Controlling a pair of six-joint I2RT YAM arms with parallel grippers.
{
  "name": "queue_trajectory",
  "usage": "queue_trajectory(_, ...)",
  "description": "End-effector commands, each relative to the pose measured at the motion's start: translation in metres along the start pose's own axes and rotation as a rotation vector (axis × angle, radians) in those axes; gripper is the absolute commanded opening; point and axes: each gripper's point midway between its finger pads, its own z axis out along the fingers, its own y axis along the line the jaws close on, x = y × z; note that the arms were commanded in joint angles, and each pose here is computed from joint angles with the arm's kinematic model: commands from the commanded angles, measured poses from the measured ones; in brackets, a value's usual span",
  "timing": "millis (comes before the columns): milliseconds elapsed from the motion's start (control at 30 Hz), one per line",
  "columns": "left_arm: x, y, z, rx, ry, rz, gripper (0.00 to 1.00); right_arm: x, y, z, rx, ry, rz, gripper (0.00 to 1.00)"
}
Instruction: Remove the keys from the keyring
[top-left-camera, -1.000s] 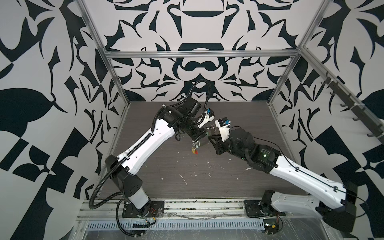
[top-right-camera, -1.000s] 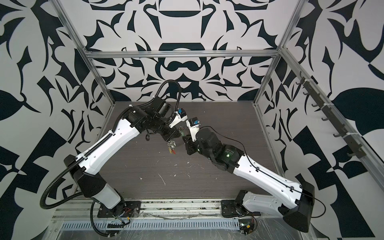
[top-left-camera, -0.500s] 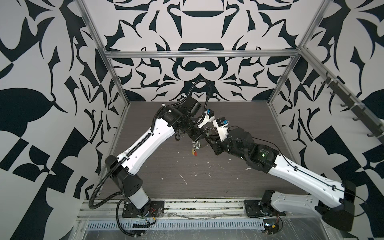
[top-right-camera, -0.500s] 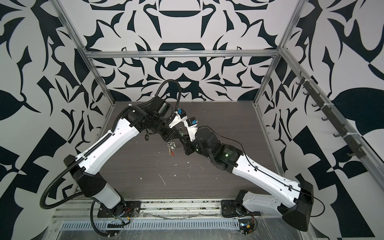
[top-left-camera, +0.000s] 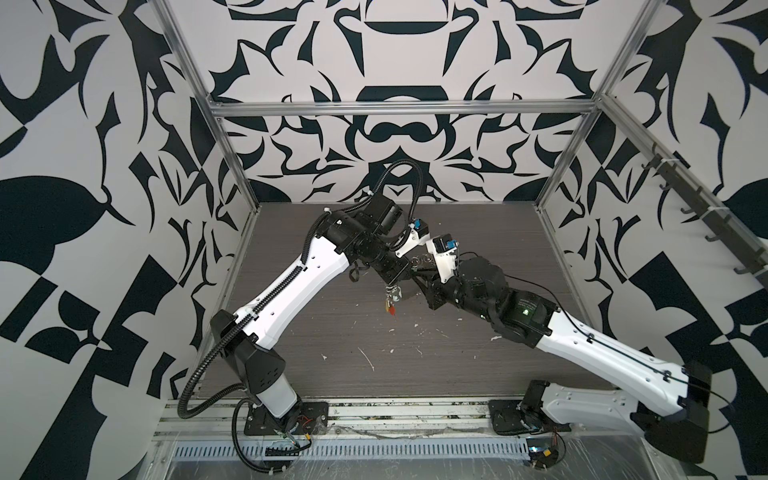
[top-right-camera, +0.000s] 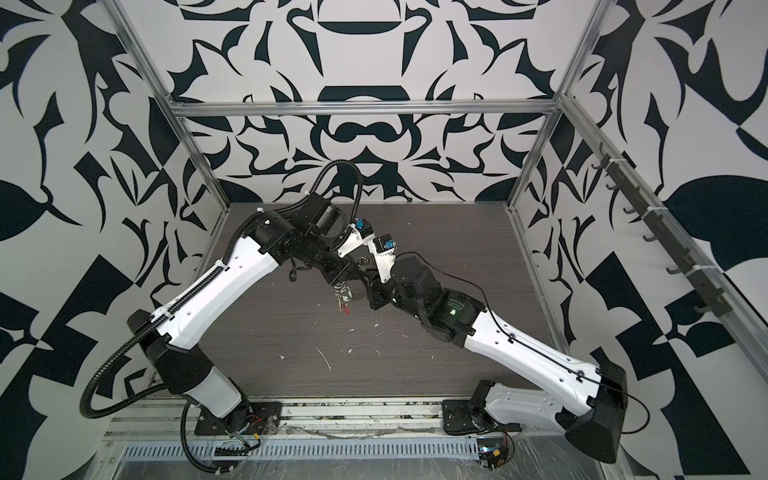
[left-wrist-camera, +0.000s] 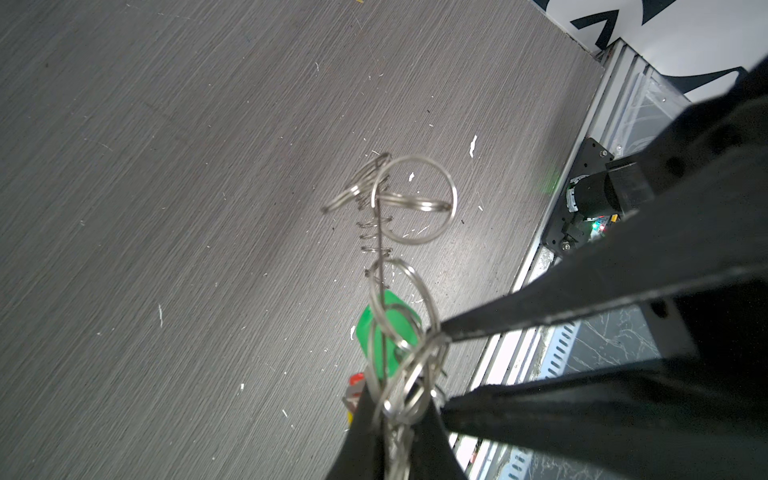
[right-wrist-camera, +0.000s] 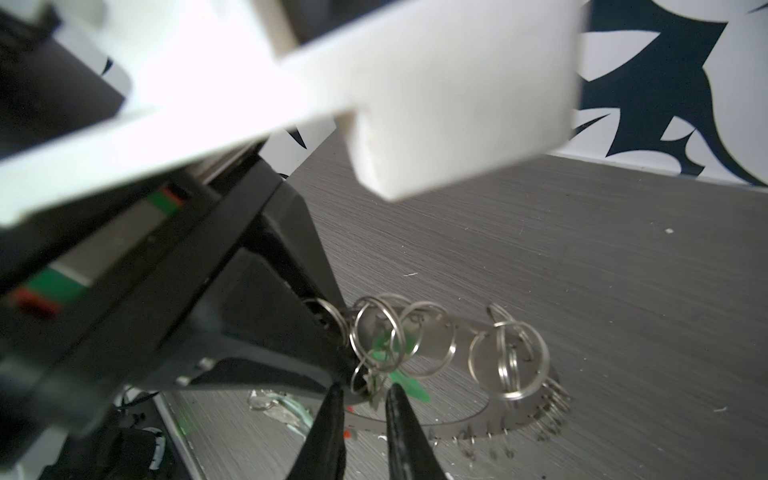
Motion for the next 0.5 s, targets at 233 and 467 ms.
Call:
queue_trajectory(233, 0.001, -0.008, -0.006, 0.025, 0.005, 0.039, 0.00, -0.029, -0.007, -0.029, 0.019, -0.128, 0.030, 0.35)
queue_trajectory(467, -0.002, -0.008, -0.010, 0.016, -0.008, 0.061, 0.00, -0.036, -0.023, -0.019, -0.111, -0.115, 0.232, 0.31)
